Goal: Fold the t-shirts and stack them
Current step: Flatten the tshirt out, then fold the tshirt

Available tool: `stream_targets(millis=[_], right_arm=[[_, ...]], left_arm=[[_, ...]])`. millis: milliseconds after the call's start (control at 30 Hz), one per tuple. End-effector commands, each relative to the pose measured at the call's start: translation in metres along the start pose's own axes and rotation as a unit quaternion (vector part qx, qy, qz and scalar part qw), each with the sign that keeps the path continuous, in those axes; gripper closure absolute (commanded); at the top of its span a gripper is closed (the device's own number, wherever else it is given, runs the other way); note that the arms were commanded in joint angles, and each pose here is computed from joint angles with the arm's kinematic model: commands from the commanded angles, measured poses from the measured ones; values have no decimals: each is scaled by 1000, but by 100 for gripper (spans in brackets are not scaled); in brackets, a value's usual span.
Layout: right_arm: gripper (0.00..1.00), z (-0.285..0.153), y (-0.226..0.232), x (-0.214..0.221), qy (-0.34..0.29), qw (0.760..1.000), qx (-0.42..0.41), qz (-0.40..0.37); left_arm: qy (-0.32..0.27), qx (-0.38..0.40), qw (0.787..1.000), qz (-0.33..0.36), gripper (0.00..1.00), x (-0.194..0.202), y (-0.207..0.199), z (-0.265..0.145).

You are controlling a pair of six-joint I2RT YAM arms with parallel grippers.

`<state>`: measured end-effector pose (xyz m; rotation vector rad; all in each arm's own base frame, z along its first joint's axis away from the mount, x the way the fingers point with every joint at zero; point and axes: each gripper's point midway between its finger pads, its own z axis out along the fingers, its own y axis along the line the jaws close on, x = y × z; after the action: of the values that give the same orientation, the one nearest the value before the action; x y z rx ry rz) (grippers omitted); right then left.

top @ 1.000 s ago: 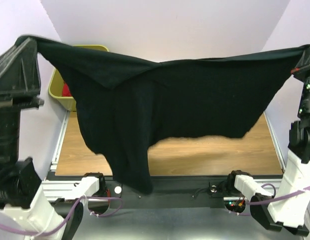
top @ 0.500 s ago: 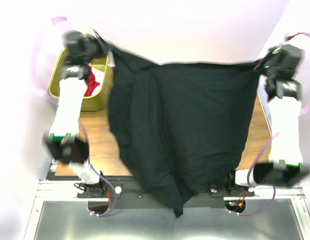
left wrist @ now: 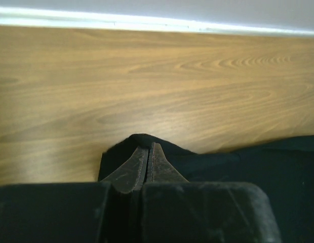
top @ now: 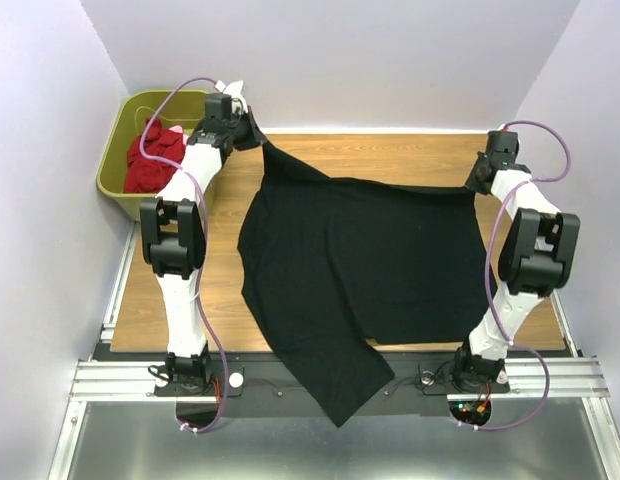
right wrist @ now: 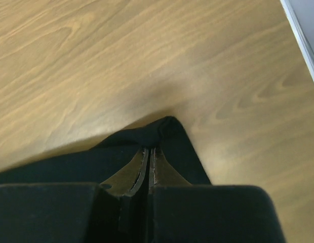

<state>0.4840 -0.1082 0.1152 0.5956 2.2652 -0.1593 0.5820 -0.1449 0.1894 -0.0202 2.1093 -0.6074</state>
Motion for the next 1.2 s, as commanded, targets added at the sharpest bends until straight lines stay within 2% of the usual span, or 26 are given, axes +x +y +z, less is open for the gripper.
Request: stream_targets(millis=[0,167,367,533,700,900,1167], right_arm=[[99,6,8,-57,-86,996,-4,1],[99,24,13,-59,-83,997,-6,3],[99,29,9,-88,-116,993,21,10],[99,20,7,-116,-162,986,31,17],[99,17,29,-140,-195,981,-22,12],[99,35,40,-123,-169,984,-49,5],[99,39,29,-110,-158,987,-26,7]], left_arm=[[-97,21,995,21,100,-71,-17,-14],[-112,22,993,12,100,-79,-16,-6],[-111,35,993,5,100,-89,-22,0],[-76,44,996,-11,100,-50,-22,-4],[-62,61,996,-20,100,-28,-30,-7],[-53,67,996,-29,100,-15,-36,-8],[-68,84,991,-75,100,-30,-60,-32]])
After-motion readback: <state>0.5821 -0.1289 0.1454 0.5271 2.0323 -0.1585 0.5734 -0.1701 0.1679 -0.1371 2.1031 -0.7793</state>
